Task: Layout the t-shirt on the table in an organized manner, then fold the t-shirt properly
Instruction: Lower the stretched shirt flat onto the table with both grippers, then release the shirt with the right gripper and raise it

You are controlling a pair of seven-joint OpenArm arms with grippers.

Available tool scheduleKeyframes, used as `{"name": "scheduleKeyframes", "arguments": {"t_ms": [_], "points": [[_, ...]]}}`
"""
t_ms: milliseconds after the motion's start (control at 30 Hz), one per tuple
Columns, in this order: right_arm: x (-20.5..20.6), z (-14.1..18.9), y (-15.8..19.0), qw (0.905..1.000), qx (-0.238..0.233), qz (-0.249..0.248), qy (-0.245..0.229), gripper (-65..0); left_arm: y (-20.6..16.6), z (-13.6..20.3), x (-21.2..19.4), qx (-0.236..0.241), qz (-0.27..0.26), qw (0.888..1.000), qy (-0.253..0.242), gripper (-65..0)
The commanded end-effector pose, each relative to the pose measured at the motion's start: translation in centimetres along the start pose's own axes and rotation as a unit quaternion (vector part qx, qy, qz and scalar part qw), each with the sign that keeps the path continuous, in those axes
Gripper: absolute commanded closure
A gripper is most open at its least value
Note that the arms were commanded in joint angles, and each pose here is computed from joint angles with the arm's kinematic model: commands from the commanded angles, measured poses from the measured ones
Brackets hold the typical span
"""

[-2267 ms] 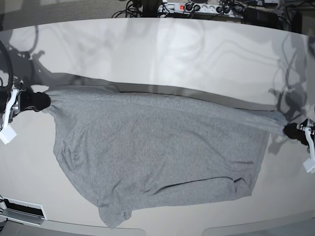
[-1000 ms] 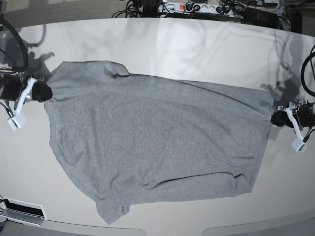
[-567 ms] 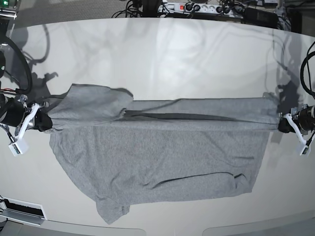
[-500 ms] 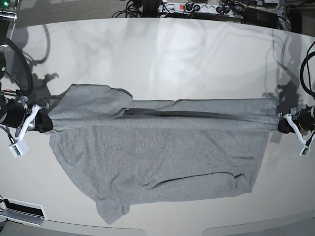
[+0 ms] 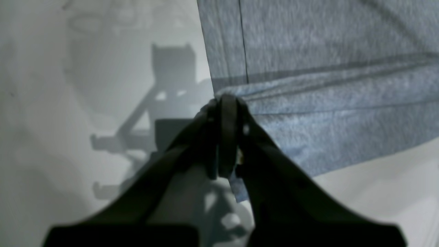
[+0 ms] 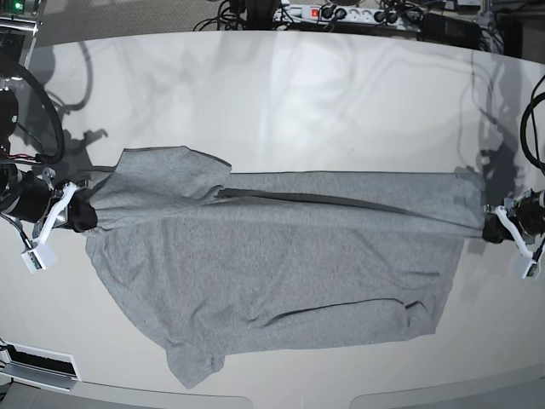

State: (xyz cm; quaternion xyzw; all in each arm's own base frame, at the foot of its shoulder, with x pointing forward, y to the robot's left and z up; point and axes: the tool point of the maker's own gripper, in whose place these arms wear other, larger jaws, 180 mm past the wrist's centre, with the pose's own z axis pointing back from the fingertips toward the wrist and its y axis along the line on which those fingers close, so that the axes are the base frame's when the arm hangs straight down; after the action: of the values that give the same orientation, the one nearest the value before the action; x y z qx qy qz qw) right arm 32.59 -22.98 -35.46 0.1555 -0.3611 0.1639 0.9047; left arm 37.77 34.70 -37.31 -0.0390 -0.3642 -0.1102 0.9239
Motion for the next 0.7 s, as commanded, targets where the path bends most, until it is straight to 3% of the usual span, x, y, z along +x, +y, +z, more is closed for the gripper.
{"name": "scheduleKeyframes", "arguments": {"t_ms": [0, 267, 333, 367, 500, 667], "points": [[1.9, 0.8, -0.7, 0.9995, -0.006, 0.011, -0.028, 0.0, 1.6, 1.1, 2.9, 0.017, -0.004, 0.999, -0.036, 0.0], [2.6, 0.9, -0.7, 0.9989, -0.007, 0.012, -0.045, 0.0, 1.5, 1.1, 3.6, 0.016, -0.005, 0.999, -0.044, 0.0], [3.2, 0.9, -1.0, 0.9977, -0.017, 0.019, -0.064, 0.0, 1.6, 1.2, 4.5, 0.016, -0.006, 0.998, -0.067, -1.2], [3.7, 1.0, -1.2, 0.9967, -0.022, 0.024, -0.074, -4.1, 1.7, 1.4, 5.0, 0.019, -0.01, 0.997, -0.076, -7.0], [4.9, 1.2, -2.5, 0.9943, -0.055, 0.003, -0.092, -30.5, 2.1, 1.5, 5.9, 0.028, -0.007, 0.996, -0.088, -29.6], [5.8, 1.4, -2.8, 0.994, -0.059, 0.006, -0.092, -32.2, 2.7, 1.5, 5.9, 0.045, 0.001, 0.995, -0.087, -31.2]]}}
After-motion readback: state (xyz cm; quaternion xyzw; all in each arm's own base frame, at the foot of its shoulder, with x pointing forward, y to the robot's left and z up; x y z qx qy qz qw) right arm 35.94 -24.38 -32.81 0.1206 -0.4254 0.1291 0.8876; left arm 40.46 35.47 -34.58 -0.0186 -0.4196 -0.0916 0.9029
